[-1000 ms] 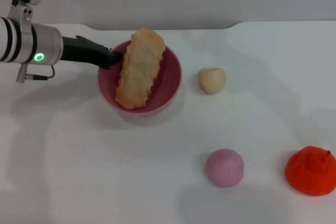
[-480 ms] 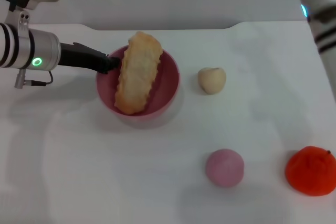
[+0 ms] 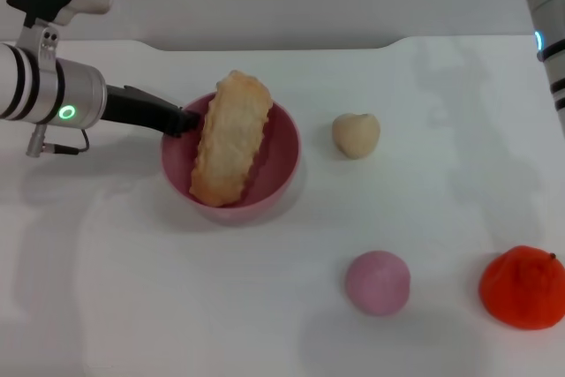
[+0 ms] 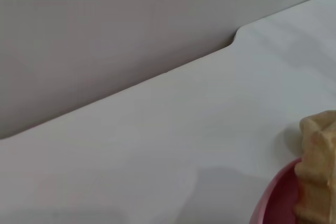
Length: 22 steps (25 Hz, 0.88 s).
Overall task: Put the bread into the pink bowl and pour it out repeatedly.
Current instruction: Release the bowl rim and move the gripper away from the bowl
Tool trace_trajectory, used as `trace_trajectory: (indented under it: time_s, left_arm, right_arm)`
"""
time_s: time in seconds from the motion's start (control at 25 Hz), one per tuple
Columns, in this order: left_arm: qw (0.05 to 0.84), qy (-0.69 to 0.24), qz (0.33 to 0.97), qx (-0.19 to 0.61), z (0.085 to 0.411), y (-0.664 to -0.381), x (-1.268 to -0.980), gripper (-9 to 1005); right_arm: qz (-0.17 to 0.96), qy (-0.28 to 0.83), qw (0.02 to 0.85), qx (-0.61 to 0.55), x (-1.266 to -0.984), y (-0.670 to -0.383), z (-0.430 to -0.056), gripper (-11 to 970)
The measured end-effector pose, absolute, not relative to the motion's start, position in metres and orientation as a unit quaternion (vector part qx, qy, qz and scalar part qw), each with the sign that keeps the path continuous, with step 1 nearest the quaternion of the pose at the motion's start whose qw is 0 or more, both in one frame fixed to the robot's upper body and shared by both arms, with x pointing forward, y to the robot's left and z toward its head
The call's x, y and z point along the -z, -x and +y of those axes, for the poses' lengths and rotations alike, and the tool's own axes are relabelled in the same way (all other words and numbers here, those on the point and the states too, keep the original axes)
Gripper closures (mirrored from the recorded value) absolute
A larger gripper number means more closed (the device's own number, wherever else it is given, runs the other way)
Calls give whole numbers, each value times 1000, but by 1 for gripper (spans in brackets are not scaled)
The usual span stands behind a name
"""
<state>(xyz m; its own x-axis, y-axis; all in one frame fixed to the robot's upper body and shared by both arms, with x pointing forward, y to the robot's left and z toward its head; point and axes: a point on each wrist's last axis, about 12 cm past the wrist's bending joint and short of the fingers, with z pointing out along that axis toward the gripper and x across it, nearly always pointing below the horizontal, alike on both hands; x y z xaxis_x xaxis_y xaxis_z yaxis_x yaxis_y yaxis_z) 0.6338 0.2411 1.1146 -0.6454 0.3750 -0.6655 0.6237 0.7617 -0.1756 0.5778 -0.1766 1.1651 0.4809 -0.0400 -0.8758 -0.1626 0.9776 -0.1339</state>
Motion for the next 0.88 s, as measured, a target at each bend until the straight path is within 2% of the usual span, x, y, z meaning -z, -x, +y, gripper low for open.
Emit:
trace_trajectory:
  time_s: [0.88]
  left_arm:
    - [298,-273,893,200,244,-627,-1103,935]
  right_arm:
    - [513,106,851,-37,-1162,-579,-176,441]
